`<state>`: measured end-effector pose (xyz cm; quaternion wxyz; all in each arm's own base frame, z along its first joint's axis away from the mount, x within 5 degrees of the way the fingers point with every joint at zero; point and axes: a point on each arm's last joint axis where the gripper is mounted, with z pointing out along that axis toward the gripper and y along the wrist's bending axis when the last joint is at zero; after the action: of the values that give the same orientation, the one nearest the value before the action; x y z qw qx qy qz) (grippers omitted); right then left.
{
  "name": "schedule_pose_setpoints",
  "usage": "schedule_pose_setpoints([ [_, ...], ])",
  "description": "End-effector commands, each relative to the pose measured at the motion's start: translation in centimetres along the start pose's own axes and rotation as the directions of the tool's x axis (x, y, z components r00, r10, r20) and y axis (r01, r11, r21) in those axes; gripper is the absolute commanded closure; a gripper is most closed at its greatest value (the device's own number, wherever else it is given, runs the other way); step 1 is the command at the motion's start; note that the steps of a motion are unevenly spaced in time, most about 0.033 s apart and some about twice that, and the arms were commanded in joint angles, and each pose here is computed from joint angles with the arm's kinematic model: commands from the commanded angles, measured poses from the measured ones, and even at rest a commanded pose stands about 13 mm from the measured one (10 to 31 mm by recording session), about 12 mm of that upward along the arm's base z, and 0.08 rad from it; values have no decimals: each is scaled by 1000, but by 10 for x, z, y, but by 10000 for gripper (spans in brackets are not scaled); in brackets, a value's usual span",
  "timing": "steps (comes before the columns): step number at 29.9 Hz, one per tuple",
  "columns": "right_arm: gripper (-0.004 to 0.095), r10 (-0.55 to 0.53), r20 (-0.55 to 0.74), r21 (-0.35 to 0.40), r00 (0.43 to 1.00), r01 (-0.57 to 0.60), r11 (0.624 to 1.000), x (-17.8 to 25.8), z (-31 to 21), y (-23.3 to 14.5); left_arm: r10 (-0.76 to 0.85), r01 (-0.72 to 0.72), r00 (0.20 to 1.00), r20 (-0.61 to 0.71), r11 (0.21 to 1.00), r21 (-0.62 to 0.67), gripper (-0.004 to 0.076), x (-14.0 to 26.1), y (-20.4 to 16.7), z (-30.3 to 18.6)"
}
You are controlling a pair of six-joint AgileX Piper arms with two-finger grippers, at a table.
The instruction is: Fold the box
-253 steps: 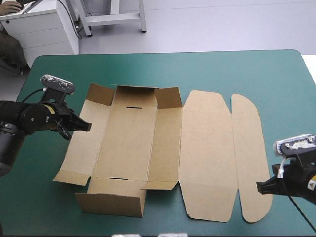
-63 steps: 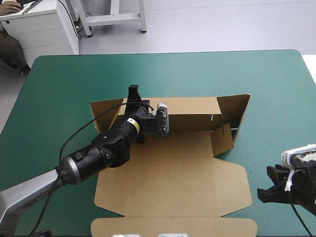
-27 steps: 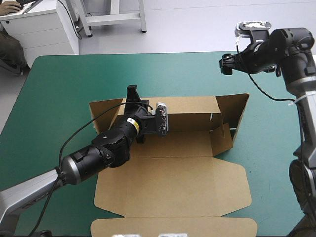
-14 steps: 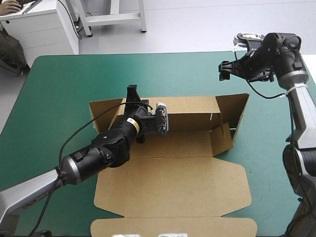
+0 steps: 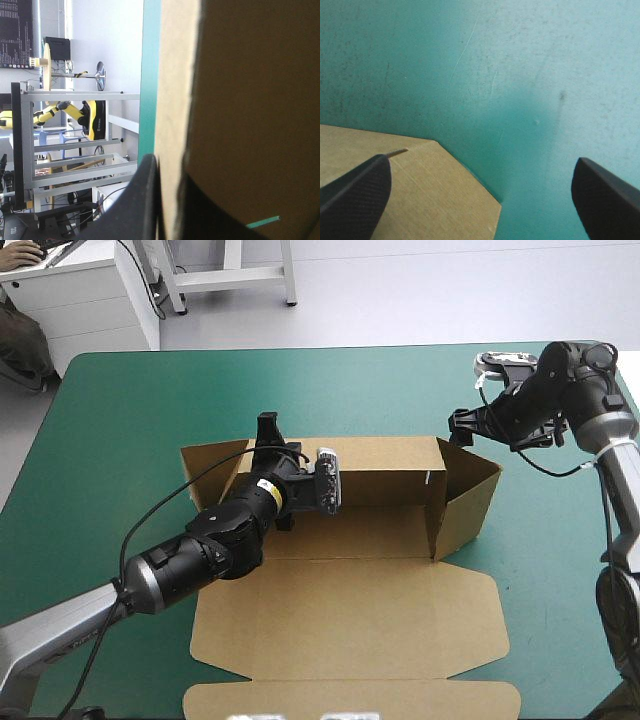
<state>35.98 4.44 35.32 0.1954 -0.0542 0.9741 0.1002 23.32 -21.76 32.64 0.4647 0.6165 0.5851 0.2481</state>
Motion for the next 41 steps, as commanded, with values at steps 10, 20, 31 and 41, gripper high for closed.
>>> schedule_pose_setpoints([
  [10,8,-84,37,-49,996,85,995,39,-37,9,-60,59,998,-34,998,-34,731,5,12,-11],
  [20,8,-202,206,-89,957,224,970,79,-42,17,-57,55,998,-31,998,-36,731,4,12,-11],
  [31,8,-277,298,-200,914,343,918,122,-24,27,-56,55,998,-29,998,-36,731,4,12,-11],
  [41,8,-295,463,-273,836,452,849,113,-22,39,-53,52,998,-27,998,-36,730,4,12,-11],
])
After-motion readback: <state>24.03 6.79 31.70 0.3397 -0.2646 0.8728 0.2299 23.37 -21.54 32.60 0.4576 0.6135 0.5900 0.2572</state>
